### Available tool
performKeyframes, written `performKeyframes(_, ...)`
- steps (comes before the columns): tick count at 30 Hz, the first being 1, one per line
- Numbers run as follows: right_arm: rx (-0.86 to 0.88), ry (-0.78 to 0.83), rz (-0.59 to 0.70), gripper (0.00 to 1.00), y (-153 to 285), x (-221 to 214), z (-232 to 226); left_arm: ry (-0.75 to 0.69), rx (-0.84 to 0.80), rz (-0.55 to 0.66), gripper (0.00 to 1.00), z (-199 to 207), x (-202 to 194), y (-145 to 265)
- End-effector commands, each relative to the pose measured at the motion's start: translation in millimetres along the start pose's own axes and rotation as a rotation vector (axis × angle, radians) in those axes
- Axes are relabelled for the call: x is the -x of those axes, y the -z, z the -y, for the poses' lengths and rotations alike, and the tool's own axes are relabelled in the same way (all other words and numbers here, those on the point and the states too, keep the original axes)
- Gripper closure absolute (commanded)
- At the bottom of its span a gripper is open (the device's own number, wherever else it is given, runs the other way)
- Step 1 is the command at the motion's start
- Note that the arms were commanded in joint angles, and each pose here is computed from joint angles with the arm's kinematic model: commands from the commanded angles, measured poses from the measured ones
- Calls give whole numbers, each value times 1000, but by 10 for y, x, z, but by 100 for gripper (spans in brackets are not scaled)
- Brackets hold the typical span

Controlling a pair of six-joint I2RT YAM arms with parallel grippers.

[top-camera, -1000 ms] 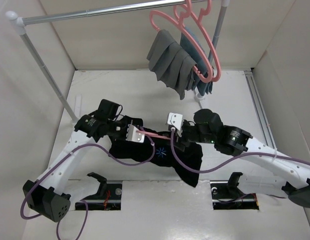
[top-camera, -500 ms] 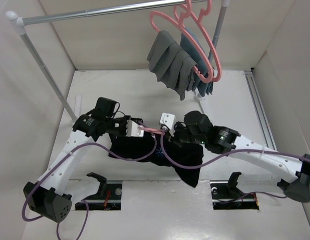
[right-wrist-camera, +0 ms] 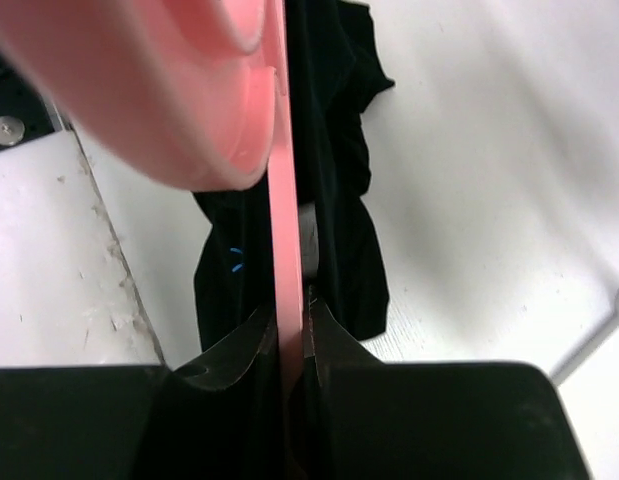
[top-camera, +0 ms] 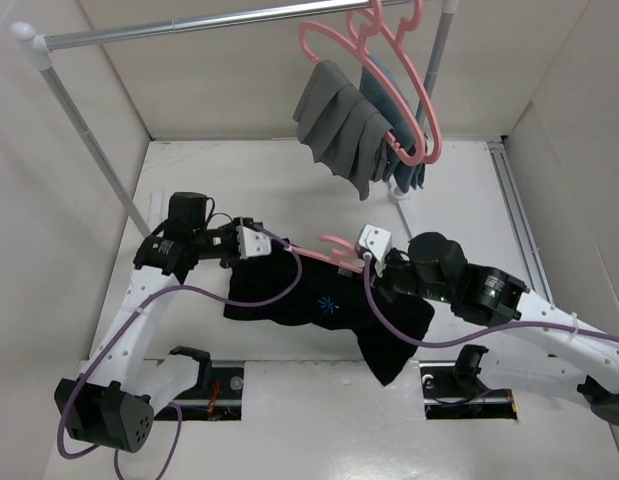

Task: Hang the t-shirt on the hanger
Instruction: Place tshirt on hanger, then hang the hanger with tshirt onto the clothesline

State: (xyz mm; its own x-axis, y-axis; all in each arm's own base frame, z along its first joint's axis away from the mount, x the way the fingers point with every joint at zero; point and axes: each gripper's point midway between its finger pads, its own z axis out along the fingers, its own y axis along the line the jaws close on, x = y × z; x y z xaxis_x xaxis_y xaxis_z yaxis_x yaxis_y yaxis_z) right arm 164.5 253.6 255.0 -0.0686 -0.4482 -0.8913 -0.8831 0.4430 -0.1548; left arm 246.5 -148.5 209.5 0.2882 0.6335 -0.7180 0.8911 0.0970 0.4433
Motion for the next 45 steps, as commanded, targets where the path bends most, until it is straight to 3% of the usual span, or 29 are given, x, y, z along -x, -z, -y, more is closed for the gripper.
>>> performKeyframes(1, -99, -45, 49, 100, 189, 376, 222, 67, 100, -19, 65, -221, -2, 160)
performKeyframes(3, -122, -46, 53, 100, 185, 556, 294, 35, 132, 52, 48, -290, 250, 263)
performKeyframes(4, -122, -55, 57, 100, 188, 638, 306, 69, 148, 88, 33, -307, 362, 307)
performKeyframes(5, -147, -65, 55, 100, 200, 711, 361, 46, 206, 143, 1, -411, 560, 415)
performKeyframes(7, -168, -78, 49, 100, 238, 987, 445, 81, 291, 222, 0, -546, 818, 573)
performKeyframes(10, -251, -91, 24, 100, 285, 1305, 649, 127, 612, 384, 0, -942, 1281, 1120)
performKeyframes(11, -251, -91, 27, 100, 285, 1391, 666, 201, 599, 408, 0, -917, 1291, 1106)
performKeyframes(12, -274, -92, 27, 100, 285, 1461, 718, 192, 731, 475, 0, -1033, 1452, 1384)
performKeyframes(19, -397, -113, 103, 100, 277, 2046, 1229, 314, 957, 634, 0, -1084, 1725, 2011)
performKeyframes(27, -508, -101, 444, 100, 452, 3072, 1716, 309, 918, 620, 0, -796, 1635, 1949)
performKeyframes(33, -628, -130, 594, 100, 351, 3351, 2078, 331, 914, 600, 0, -686, 1525, 1900)
performKeyframes(39, -632, -143, 664, 100, 66, 3513, 2134, 364, 954, 575, 0, -651, 1405, 1919)
performKeyframes(45, -780, -195, 649, 100, 80, 3345, 2448, 388, 964, 552, 0, -578, 1307, 1903)
